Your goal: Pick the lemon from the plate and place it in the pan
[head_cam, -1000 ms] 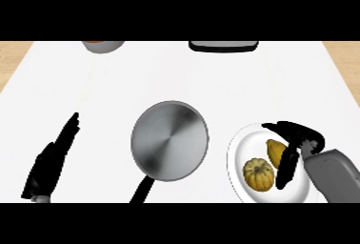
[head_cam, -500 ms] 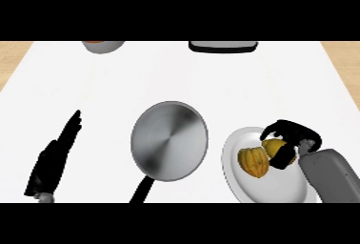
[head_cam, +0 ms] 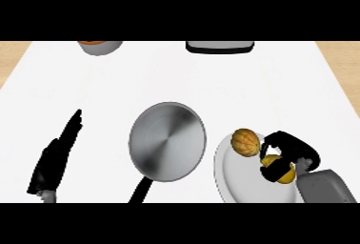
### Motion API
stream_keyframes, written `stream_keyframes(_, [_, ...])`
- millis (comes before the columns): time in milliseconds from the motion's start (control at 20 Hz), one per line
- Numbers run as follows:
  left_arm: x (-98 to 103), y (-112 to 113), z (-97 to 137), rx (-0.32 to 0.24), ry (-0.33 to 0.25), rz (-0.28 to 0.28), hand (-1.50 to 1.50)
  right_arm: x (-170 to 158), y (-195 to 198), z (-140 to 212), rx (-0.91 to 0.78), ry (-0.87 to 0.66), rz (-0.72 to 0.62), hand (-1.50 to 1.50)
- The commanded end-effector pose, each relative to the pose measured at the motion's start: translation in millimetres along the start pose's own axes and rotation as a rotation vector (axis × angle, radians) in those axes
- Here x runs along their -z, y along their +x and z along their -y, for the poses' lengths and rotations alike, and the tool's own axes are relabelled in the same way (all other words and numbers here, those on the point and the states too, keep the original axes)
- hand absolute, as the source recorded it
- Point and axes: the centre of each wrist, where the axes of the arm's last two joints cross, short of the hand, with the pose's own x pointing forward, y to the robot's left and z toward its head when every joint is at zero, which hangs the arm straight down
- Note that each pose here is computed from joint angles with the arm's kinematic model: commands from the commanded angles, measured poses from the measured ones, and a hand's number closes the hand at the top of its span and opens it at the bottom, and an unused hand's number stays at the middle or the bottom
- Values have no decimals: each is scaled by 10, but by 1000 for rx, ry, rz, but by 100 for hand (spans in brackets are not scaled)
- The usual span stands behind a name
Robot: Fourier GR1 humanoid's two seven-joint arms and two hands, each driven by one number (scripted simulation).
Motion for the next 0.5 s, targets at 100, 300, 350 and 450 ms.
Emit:
stream_keyframes(100, [-128,-135,-73,17,42,-30,0,-523,-94,-692,77,-165,-145,150])
stream_keyframes(300, [-89,39,-88,-4,13,-12,0,-970,-77,-827,58,-346,-149,150])
stream_keyframes(350, [-177,-116,-87,8,15,-12,0,-878,-134,-908,3,-430,-168,150])
stream_keyframes(450, [-79,34,-13,-7,27,-20,0,-1165,-73,-717,37,-569,-128,150])
